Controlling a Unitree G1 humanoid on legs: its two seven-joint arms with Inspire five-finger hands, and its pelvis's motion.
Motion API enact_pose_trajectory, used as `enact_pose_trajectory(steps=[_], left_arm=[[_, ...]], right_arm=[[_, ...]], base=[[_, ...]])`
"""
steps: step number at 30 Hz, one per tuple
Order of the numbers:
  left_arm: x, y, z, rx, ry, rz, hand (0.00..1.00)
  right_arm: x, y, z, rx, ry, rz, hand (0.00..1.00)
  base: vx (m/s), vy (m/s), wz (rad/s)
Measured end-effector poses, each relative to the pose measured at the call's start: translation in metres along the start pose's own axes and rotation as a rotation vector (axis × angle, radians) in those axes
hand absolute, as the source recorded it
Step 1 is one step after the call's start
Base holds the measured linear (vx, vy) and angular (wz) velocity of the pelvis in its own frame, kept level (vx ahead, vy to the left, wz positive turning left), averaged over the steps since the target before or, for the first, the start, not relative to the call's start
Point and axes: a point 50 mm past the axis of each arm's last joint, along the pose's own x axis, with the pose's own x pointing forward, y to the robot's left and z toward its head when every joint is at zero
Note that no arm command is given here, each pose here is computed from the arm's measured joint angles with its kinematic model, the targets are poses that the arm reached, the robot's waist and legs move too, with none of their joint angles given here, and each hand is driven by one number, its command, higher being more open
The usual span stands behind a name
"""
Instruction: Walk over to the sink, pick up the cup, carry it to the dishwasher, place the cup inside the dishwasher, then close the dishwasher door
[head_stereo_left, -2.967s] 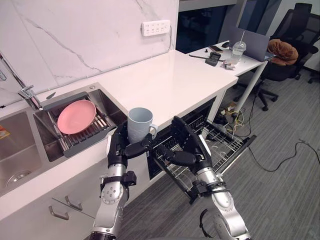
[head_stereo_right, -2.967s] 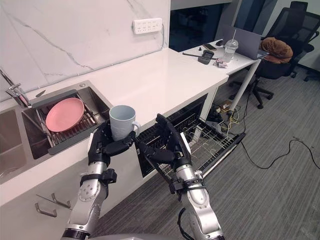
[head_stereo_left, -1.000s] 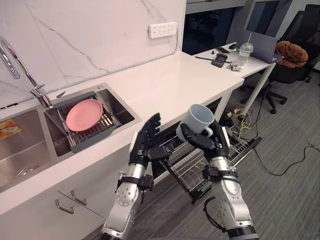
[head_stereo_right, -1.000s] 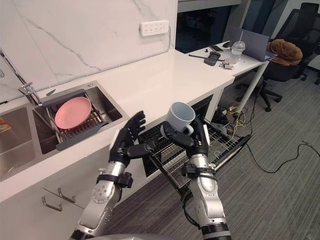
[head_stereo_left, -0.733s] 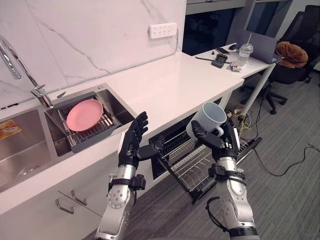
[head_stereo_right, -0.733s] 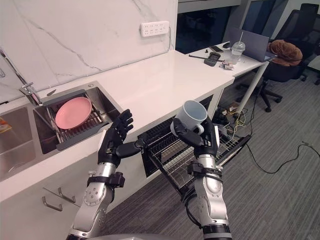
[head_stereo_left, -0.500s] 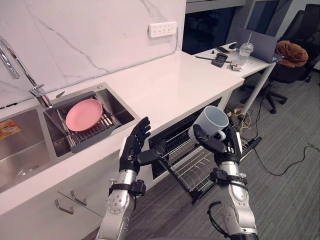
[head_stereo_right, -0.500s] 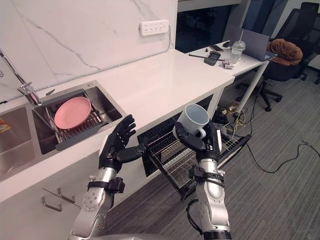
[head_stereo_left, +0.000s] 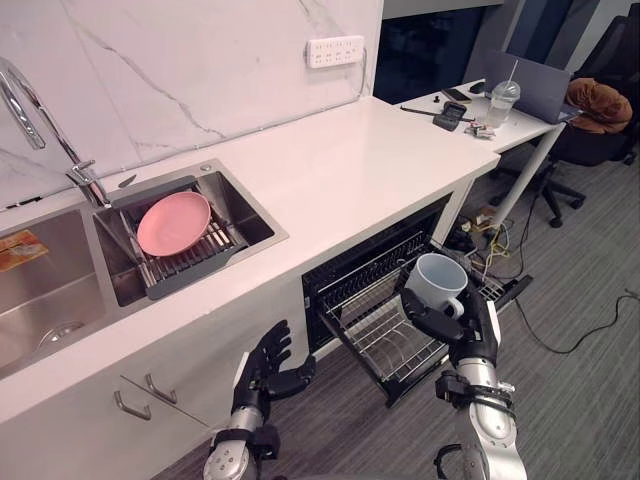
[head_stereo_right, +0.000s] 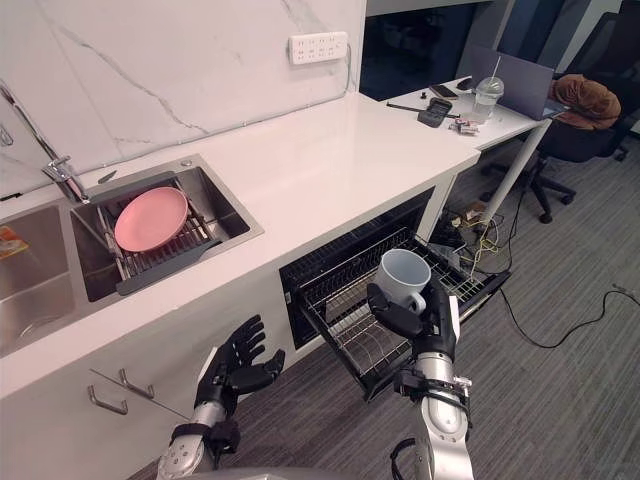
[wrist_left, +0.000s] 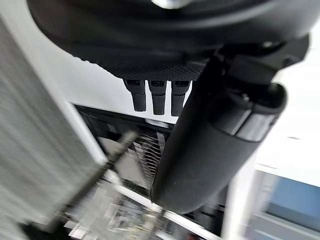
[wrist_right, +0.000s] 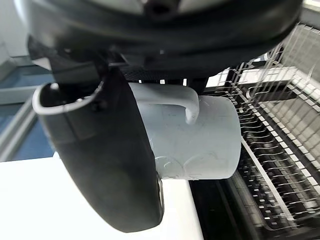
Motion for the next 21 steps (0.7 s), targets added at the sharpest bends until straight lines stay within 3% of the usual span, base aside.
enact_pose_trajectory(steps=[4,9,15,21], left_arm=[[-0.006,0.013,-0.034,0.061,0.163,0.032,0.9],[-0.012,0.024,-0.053,0.101,0.261,0.071,0.9],[-0.012,0.033,-0.062,0.111,0.311,0.107,0.9],[0.0,0.046,-0.055,0.121,0.302,0.157,0.9]], right_arm=[[-0.005,-0.008,-0.026,-0.049,0.12,-0.023,0.3],[-0.003,-0.014,-0.038,-0.094,0.177,-0.05,0.3],[0.007,-0.021,-0.04,-0.186,0.191,-0.046,0.3],[0.038,-0.021,-0.022,-0.268,0.13,-0.036,0.3]], base=[[0.0,0.0,0.06],[-0.02,-0.005,0.05],[0.0,-0.001,0.02],[0.01,-0.003,0.11]])
